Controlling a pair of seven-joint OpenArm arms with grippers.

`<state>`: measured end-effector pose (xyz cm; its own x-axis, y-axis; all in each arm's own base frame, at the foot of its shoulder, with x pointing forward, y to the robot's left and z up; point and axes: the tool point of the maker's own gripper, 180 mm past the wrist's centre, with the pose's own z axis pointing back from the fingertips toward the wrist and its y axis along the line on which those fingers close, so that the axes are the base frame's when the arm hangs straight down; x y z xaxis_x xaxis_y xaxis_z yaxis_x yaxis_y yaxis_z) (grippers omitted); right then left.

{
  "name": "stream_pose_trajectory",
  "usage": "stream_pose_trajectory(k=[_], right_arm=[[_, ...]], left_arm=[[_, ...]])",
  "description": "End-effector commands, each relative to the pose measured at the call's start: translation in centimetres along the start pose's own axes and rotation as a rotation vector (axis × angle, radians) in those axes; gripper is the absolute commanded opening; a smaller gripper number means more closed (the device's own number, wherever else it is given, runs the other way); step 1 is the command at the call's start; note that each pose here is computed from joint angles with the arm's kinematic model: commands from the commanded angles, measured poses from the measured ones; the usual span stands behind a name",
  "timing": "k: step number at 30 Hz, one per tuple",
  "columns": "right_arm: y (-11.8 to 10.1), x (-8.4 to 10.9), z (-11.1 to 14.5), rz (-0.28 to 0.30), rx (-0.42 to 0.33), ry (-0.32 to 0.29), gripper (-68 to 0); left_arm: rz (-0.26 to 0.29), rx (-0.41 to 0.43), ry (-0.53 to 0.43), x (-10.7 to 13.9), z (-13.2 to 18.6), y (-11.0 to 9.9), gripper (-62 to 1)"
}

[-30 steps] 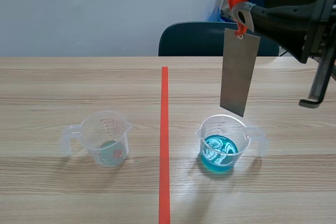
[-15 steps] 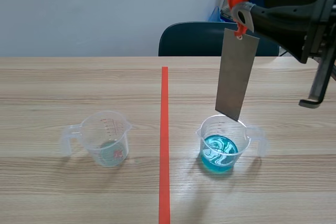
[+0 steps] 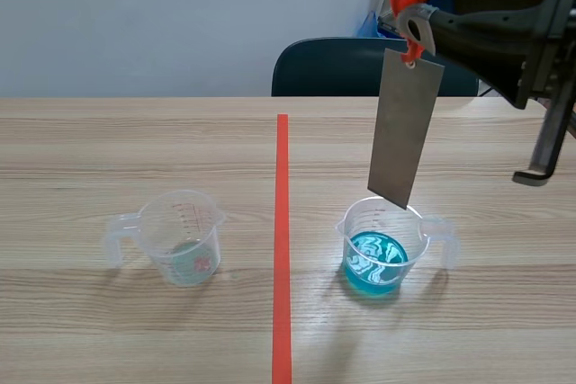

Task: Do the redox reaction experiment

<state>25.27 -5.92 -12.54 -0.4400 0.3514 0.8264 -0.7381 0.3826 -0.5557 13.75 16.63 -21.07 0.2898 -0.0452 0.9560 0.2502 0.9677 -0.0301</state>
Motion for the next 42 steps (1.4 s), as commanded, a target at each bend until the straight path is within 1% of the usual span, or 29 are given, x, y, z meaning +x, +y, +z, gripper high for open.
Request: stream_pose_trajectory(k=[1, 31, 34, 42], right_arm=[[-0.6, 0.73, 0.06, 0.014, -0.014, -0.025, -66.8], [-0.62, 0.74, 0.03, 0.011, -0.019, -0.028, -66.8], [-0.59, 0.62, 0.0, 0.02, -0.019, -0.022, -66.8], [-0.59, 0.63, 0.0, 0.02, -0.019, -0.022, -66.8]], left_arm=[[0.002, -0.005, -0.038, 1.02, -0.16, -0.27, 1.4], [0.002, -0.005, -0.038, 1.02, -0.16, -0.27, 1.4], [0.002, -0.005, -0.038, 1.02, -0.16, -0.27, 1.4], [0.002, -0.005, -0.038, 1.02, -0.16, -0.27, 1.4]])
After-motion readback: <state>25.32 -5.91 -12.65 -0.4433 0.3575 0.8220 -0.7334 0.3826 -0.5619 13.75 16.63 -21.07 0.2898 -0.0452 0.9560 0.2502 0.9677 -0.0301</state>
